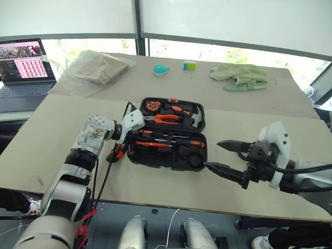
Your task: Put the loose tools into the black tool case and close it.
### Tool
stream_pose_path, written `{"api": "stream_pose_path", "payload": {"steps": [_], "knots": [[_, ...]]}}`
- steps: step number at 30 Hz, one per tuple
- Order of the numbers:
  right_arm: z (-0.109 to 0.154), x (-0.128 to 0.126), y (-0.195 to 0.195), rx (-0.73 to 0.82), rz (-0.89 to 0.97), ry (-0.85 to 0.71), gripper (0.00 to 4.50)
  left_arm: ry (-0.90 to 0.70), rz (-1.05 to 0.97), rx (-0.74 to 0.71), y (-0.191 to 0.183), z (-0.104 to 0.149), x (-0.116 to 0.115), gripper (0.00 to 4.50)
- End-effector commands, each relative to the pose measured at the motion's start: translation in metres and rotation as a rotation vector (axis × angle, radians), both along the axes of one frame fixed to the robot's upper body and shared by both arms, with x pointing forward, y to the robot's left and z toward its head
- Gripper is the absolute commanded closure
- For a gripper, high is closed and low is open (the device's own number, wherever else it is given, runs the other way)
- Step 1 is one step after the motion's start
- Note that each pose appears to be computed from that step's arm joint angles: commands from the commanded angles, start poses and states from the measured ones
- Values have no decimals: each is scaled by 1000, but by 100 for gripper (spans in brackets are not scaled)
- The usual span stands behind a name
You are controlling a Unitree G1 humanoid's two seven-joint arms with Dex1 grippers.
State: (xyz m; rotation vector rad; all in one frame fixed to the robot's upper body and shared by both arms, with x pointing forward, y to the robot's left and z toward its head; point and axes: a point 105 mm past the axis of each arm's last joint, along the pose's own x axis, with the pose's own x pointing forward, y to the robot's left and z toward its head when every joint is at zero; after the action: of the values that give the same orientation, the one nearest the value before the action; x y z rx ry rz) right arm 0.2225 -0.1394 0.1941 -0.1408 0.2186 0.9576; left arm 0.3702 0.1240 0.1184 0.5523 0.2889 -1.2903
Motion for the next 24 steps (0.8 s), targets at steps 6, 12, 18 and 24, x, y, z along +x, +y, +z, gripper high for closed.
{"api": "stream_pose_path", "payload": {"steps": [6,12,18,24], "knots": [[1,-2,-1,-1,-5,-26,0,83,49,-202,1,27,-1,445],[-2,-4,1,-5,8,-25,0,146,29,-225,-5,33,-10,445],[-1,-2,1,-6,7,-32,0,150,46,-126,-4,6,-12,445],[0,2,-1,-8,-2,-34,0,109,20,15,7,-26,-21,445]]}}
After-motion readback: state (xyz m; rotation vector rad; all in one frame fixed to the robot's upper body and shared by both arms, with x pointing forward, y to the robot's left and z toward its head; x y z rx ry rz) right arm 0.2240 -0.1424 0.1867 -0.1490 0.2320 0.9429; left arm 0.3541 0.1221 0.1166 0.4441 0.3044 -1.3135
